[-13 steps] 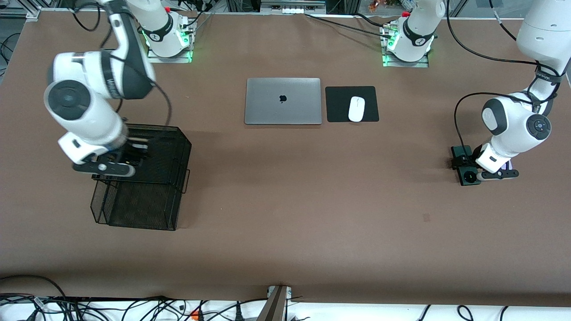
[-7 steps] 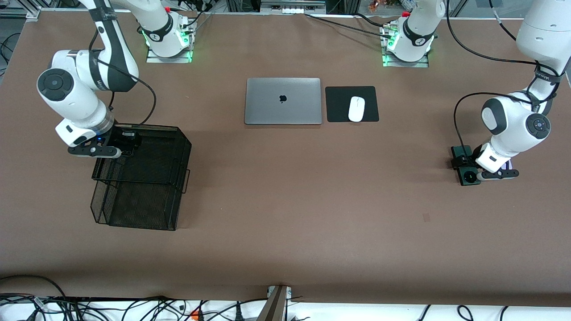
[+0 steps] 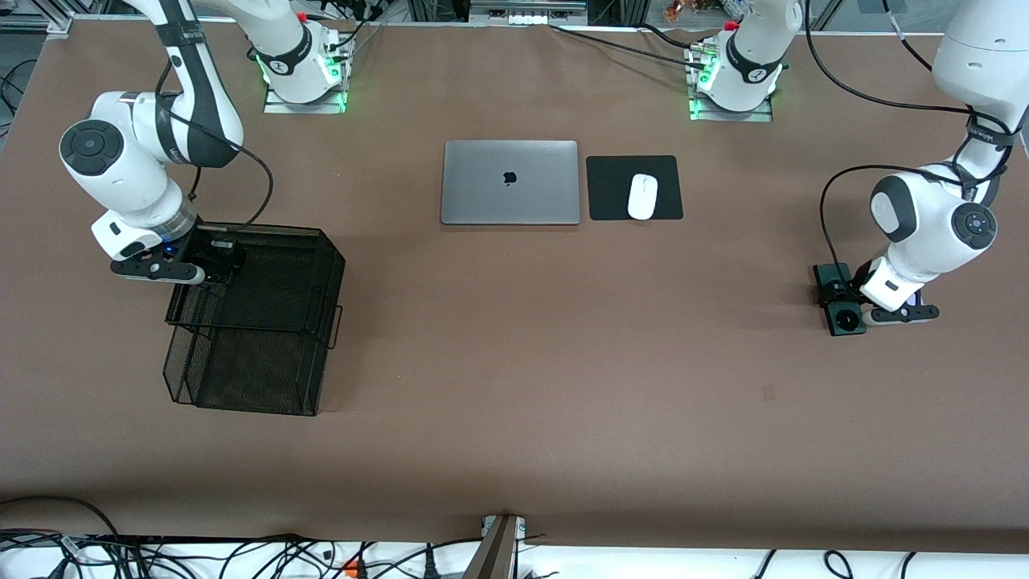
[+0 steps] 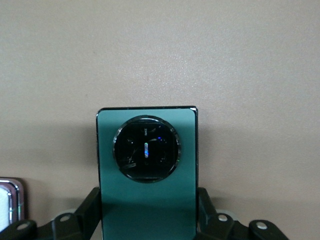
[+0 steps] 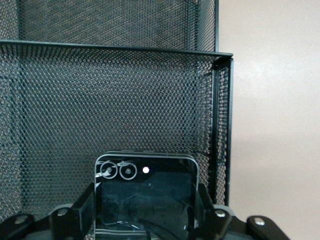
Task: Place phones with both arms
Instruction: 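Carry the flip phone to the basket while the left gripper grasps the green phone, then lower the flip phone into the basket while the left gripper lifts the green phone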
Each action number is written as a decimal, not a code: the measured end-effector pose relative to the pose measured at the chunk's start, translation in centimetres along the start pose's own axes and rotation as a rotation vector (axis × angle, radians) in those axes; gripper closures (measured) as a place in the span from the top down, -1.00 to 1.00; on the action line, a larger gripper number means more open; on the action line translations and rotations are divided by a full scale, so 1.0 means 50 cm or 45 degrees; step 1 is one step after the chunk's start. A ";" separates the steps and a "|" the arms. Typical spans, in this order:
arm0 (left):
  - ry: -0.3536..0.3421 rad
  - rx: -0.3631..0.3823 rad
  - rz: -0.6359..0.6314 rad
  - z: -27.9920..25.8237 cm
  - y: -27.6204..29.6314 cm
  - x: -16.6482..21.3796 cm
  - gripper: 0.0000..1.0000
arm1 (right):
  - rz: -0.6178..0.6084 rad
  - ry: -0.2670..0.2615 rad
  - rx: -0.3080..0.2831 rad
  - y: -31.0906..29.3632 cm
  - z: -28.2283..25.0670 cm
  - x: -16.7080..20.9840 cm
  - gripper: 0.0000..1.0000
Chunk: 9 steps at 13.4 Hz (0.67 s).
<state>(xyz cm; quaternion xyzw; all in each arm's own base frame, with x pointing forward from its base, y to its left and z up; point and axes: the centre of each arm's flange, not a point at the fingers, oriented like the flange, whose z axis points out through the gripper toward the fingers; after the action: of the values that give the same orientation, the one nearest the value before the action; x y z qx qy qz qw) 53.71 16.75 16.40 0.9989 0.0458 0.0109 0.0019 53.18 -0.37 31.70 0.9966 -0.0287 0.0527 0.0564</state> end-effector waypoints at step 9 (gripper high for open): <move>-0.100 -0.029 -0.002 -0.063 0.013 0.082 0.59 | 0.042 0.064 0.008 -0.004 0.031 0.011 0.64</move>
<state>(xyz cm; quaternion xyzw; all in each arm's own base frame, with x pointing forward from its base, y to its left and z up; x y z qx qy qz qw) 57.79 16.50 19.63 0.9984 0.0464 -0.0278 0.0151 53.90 -0.37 30.20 0.9945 -0.0434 0.0787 0.0532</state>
